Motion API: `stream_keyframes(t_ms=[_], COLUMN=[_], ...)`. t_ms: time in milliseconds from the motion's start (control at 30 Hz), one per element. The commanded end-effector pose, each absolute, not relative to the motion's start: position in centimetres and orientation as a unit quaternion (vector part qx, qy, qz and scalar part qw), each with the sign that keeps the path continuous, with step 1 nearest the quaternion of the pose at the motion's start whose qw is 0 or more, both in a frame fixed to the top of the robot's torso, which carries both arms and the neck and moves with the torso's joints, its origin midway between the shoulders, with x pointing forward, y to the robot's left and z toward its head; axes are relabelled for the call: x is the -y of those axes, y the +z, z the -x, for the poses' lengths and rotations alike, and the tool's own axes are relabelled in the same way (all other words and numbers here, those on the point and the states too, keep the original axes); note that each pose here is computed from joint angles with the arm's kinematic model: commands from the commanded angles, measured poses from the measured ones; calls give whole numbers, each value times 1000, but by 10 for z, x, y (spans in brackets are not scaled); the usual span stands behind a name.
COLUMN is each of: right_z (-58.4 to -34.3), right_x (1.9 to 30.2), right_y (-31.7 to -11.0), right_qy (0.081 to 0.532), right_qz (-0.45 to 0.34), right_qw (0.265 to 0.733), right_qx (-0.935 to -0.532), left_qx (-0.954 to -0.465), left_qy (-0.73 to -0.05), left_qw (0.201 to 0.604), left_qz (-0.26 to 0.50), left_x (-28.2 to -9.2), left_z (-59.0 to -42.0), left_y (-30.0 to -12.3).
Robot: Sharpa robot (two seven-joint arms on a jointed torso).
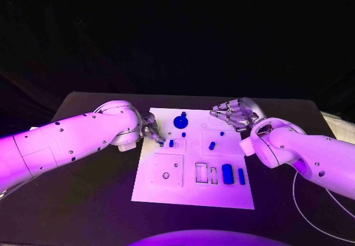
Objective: Assemble the parts on the task board
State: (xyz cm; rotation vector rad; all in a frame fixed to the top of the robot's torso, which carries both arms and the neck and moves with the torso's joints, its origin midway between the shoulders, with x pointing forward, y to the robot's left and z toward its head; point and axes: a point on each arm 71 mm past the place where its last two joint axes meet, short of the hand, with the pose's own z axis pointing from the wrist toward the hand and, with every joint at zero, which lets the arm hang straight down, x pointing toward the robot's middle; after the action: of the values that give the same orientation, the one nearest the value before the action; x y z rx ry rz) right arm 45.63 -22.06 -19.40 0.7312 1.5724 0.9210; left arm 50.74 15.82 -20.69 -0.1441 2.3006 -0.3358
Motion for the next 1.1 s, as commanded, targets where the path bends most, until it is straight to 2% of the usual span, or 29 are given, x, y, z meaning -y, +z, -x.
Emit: stream_keyframes(t_ms=[33,1100], right_z=[-456,-455], right_x=[219,220], right_y=[-195,-195], right_qy=[393,394], right_qz=[-303,-302], right_qw=[551,550], right_qx=[-670,-672], left_qx=[-917,-925], left_qy=[-113,-116], left_qw=[381,362], left_qz=[31,20], left_x=[-158,-150], left_z=[-504,-502], left_y=[-212,-215])
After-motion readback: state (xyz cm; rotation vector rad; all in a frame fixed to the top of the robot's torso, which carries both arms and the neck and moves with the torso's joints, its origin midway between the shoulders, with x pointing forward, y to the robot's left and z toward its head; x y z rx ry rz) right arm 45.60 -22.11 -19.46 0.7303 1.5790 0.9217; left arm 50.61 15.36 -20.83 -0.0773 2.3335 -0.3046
